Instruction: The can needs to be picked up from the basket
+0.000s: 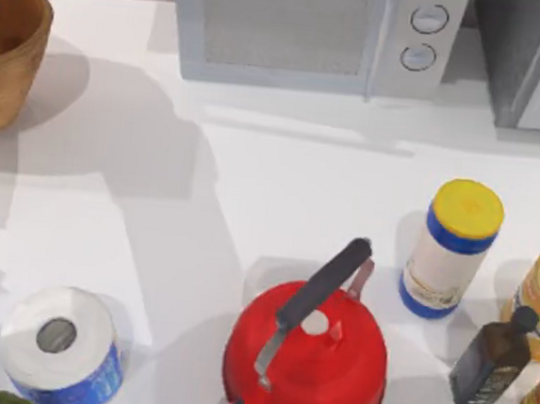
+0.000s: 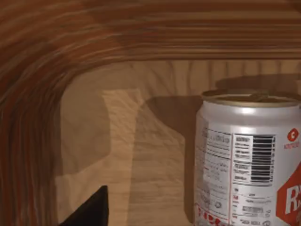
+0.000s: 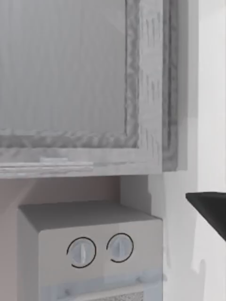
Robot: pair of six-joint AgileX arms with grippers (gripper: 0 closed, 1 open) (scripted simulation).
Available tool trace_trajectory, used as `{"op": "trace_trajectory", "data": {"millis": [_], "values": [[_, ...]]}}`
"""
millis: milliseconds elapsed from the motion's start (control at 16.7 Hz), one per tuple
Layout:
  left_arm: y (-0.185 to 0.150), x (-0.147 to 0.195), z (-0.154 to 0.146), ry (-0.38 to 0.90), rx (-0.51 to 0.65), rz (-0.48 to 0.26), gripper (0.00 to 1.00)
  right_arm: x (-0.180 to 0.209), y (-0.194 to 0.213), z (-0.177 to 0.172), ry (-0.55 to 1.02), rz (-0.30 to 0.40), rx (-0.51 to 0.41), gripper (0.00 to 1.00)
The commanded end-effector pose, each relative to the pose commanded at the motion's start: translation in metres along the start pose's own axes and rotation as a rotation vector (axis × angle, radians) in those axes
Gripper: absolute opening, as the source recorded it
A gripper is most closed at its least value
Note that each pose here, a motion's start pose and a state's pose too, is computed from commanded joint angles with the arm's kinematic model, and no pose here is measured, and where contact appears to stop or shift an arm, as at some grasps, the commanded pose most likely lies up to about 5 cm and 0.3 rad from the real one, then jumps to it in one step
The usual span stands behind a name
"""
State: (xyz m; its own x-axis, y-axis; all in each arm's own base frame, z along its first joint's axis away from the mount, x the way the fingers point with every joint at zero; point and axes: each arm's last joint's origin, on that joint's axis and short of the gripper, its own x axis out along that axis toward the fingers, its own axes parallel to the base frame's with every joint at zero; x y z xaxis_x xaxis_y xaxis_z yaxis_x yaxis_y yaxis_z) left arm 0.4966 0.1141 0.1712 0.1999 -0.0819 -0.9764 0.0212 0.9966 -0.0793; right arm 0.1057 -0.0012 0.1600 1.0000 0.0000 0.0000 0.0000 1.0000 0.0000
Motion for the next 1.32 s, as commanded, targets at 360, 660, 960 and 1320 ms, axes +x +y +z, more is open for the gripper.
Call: {"op": "trace_trajectory", "data": {"millis": [360, 660, 960, 1320], "values": [[0.001, 0.04, -0.001, 0.0, 0.0, 0.0, 1.0, 0.0, 0.0, 0.0, 0.0, 0.0, 0.0, 1.0], [0.001, 0.04, -0.001, 0.0, 0.0, 0.0, 0.85, 0.0, 0.0, 0.0, 0.0, 0.0, 0.0, 1.0], [0.001, 0.04, -0.001, 0.0, 0.0, 0.0, 0.47, 0.0, 0.0, 0.0, 0.0, 0.0, 0.0, 1.0], [0.001, 0.04, -0.001, 0.0, 0.0, 0.0, 0.02, 0.0, 0.0, 0.0, 0.0, 0.0, 0.0, 1.0]]}}
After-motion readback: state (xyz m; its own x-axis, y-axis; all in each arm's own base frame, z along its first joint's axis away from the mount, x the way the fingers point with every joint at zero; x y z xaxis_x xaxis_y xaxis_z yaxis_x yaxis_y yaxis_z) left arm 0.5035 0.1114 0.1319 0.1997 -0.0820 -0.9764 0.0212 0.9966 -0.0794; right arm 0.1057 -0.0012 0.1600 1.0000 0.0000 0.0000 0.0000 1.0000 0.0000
